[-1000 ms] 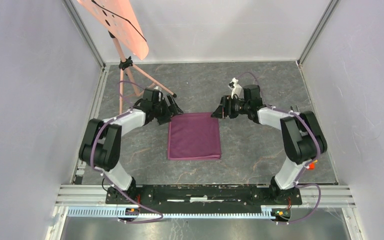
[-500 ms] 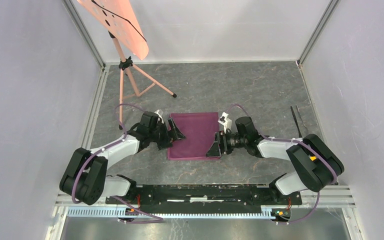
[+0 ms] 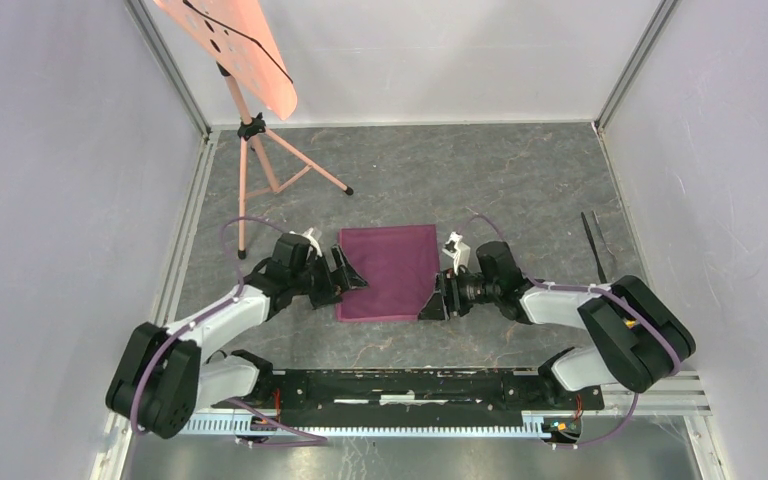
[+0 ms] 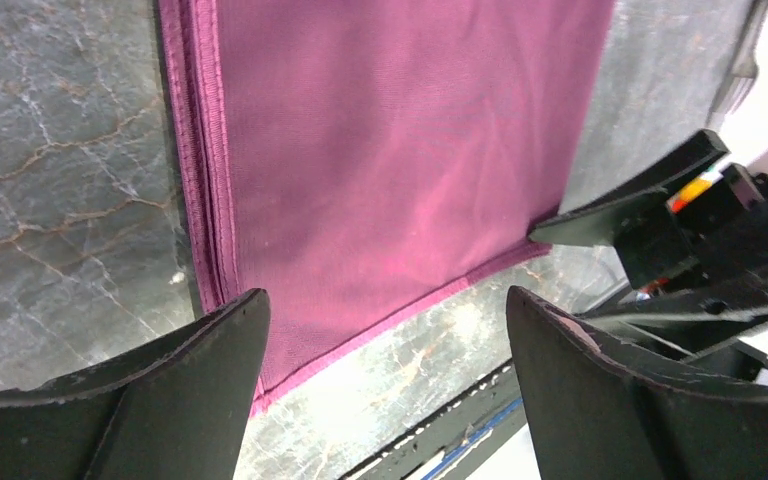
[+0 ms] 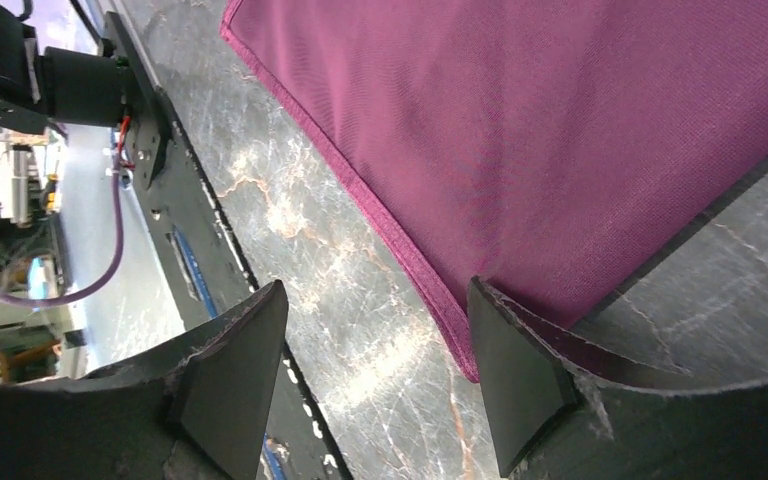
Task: Fold the napkin into a case and place the utensils inside
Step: Rotate the square-folded napkin at the center of the board.
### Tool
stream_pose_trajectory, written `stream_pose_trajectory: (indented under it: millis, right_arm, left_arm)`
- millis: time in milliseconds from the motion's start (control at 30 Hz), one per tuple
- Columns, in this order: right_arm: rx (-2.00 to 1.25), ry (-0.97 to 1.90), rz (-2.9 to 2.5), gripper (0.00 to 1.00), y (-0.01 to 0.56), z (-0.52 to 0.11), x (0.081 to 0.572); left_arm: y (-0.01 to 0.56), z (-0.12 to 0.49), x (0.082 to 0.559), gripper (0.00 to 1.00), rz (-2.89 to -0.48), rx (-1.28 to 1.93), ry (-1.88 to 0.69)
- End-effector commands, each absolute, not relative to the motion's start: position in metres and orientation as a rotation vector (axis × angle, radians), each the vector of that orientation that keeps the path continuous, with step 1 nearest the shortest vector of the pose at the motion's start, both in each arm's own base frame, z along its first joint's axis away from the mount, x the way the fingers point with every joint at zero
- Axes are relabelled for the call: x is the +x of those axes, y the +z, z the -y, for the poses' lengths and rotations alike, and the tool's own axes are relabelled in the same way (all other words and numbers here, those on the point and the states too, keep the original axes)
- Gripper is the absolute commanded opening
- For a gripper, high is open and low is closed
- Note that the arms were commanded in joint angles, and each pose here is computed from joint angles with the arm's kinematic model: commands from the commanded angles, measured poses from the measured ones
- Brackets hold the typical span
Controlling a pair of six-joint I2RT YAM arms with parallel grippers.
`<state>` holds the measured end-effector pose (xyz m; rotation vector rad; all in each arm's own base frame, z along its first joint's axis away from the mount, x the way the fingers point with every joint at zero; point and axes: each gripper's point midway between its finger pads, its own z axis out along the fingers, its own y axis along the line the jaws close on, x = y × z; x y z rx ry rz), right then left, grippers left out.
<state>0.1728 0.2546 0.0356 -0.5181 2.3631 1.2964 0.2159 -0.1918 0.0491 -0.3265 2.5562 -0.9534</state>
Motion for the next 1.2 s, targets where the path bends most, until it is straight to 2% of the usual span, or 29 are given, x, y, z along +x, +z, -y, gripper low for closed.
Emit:
stream_pose_trajectory:
  millis: [0,133,233,333,467,567,633,800,967,1167]
  right_arm:
    - [-0.525,1.050,-2.470,0.73,0.003,-0.220,0.174]
    - [-0.444,0.569,-2.645,0.74,-0.017,-0.163,0.200]
    - [-0.400,0.259,-2.579,0.76,0.002,-0.139,0.248]
    - [-0.413,0.159,-2.455,0.77,0.043,-0.150,0.311]
    - [-0.502,0.330,-2.390,0.74,0.094,-0.202,0.360]
    - [-0.504,0.531,-2.315,0.74,0.115,-0.229,0.356]
    - [-0.499,0.643,-2.326,0.70,0.107,-0.237,0.339]
    - [-0.443,0.904,-2.352,0.43,0.077,-0.250,0.294]
    - [-0.448,0.784,-2.401,0.27,0.046,-0.233,0.291]
    - [-0.443,0.529,-2.514,0.25,0.008,-0.188,0.298]
  left_arm:
    - [0.086,0.196,0.216,0.95,-2.481,-0.299,-1.015]
    - [0.110,0.191,0.223,0.96,-2.459,-0.248,-0.954]
    - [0.121,0.196,0.233,0.97,-2.431,-0.231,-0.972]
    - [0.124,0.209,0.244,0.97,-2.433,-0.210,-1.020]
    - [0.120,0.241,0.259,0.96,-2.495,-0.063,-1.023]
    - [0.109,0.257,0.274,0.96,-2.529,0.010,-0.965]
    - [0.097,0.258,0.286,0.95,-2.552,0.017,-0.899]
    - [0.065,0.253,0.312,0.94,-2.603,0.036,-0.725]
    - [0.039,0.250,0.319,0.93,-2.649,0.068,-0.648]
    - [0.013,0.238,0.291,0.93,-2.697,0.062,-0.588]
